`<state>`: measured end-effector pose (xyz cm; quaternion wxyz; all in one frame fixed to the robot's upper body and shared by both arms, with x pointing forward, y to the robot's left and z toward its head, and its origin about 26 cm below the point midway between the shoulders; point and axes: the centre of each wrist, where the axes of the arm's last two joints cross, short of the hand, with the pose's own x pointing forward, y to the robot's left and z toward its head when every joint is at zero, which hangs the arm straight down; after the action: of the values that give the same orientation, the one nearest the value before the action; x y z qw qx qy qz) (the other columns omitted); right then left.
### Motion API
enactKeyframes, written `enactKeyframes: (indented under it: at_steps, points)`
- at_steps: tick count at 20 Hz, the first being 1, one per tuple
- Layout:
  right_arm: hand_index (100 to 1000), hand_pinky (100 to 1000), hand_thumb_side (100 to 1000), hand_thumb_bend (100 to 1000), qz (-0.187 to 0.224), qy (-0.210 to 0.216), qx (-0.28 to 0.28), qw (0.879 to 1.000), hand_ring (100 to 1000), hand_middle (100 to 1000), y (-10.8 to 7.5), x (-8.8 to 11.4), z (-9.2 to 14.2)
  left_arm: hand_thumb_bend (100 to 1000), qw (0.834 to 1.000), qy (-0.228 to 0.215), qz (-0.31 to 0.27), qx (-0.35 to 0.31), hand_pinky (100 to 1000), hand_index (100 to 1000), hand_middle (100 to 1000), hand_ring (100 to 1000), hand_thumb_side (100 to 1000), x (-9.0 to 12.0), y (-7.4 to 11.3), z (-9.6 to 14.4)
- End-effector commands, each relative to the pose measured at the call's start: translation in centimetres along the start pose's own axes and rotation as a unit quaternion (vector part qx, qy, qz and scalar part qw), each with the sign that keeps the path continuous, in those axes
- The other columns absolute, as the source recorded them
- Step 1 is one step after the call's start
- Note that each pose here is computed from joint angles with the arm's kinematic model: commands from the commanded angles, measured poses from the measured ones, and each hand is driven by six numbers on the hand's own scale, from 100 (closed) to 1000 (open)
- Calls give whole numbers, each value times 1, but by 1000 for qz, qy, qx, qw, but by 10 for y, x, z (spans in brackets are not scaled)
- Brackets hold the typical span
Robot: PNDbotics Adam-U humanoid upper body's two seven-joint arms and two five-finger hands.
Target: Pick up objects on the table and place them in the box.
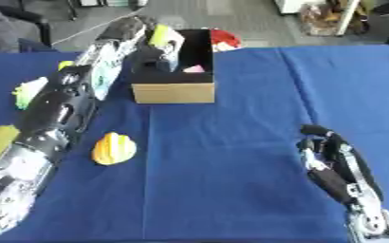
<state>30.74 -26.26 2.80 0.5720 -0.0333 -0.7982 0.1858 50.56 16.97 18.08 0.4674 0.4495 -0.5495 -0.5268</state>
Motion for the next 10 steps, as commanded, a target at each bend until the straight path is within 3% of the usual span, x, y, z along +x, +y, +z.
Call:
enactKeyframes:
  at_steps: [1, 6, 10]
  points:
    - [802, 758, 361, 100, 6, -11, 0, 1000, 665, 744, -5, 5, -4, 478, 1000, 4, -19, 24, 807, 974, 832, 750, 831, -12, 24, -1]
    - [802, 758, 362, 100, 6, -11, 0, 1000, 665, 744, -5, 5, -4, 487, 999, 8, -22, 25, 806, 971, 826, 746, 804, -21, 28, 0]
    - [802, 758, 359, 100, 9, -9, -3, 1000, 665, 744, -7, 4, -3, 460, 999, -43, -26, 22, 802, 951, 799, 735, 772, -35, 44, 6]
